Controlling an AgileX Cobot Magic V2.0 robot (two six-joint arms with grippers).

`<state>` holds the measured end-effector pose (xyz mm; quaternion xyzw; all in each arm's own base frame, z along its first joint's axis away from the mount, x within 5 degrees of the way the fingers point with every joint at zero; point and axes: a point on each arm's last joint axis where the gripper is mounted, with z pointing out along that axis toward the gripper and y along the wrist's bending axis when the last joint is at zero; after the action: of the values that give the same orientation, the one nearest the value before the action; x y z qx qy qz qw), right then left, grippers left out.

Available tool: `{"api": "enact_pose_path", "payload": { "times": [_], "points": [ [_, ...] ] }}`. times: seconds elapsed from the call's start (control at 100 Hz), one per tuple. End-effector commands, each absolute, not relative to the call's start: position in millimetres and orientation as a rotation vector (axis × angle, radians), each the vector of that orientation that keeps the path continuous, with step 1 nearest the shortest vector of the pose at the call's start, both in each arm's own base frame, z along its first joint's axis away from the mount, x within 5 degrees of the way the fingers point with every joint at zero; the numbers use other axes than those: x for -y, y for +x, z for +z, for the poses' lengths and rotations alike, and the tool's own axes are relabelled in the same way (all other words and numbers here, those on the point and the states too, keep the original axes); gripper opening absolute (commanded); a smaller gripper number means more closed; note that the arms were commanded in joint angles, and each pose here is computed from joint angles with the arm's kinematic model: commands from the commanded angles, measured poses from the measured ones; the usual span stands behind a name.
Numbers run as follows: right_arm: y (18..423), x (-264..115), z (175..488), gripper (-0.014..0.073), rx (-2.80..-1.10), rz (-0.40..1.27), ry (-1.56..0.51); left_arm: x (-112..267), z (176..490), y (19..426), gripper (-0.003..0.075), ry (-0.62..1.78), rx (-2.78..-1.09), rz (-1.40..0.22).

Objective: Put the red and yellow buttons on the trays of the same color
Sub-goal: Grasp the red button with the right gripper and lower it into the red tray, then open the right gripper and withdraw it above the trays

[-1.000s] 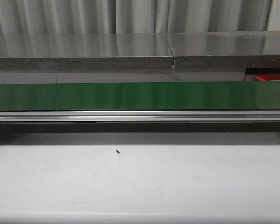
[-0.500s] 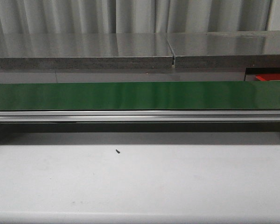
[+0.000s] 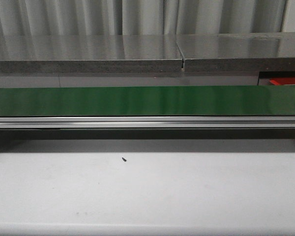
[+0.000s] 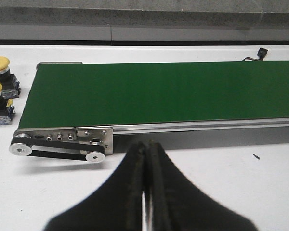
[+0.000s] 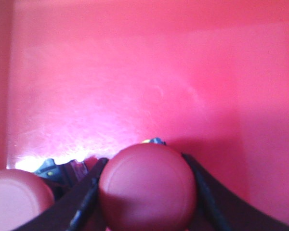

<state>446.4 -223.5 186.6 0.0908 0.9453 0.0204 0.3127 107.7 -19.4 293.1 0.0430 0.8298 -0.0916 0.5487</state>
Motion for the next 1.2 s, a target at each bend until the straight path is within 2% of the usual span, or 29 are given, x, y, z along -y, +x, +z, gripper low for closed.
{"api": "enact_pose_path", "payload": {
  "times": [0.0,0.16,0.23,0.35,0.42,0.92,1.08,1.19],
  "points": [
    [446,229,230,0.0127,-2.370,0.004,0.254,19,307,111,-0.0019,0.079,-1.877,-0.222],
    [446,229,227,0.0155,-2.377,0.009,0.255,19,307,111,-0.0019,0.079,-1.877,-0.222],
    [446,229,227,0.0216,-2.376,0.009,0.254,19,307,111,-0.0019,0.079,-1.877,-0.222],
    [447,229,229,0.0376,-2.376,0.012,0.251,19,307,111,-0.0019,0.079,-1.877,-0.222],
    [447,229,234,0.0428,-2.370,0.012,0.244,19,307,111,-0.0019,0.079,-1.877,-0.222],
    [435,213,317,0.0427,-2.261,0.051,0.165,19,307,111,-0.0019,0.079,-1.877,-0.222],
    [425,191,348,0.0427,-2.242,0.080,0.105,19,307,111,-0.0019,0.079,-1.877,-0.222],
    [420,163,369,0.0427,-2.210,0.086,0.039,19,307,111,-0.0019,0.079,-1.877,-0.222]
  ]
}}
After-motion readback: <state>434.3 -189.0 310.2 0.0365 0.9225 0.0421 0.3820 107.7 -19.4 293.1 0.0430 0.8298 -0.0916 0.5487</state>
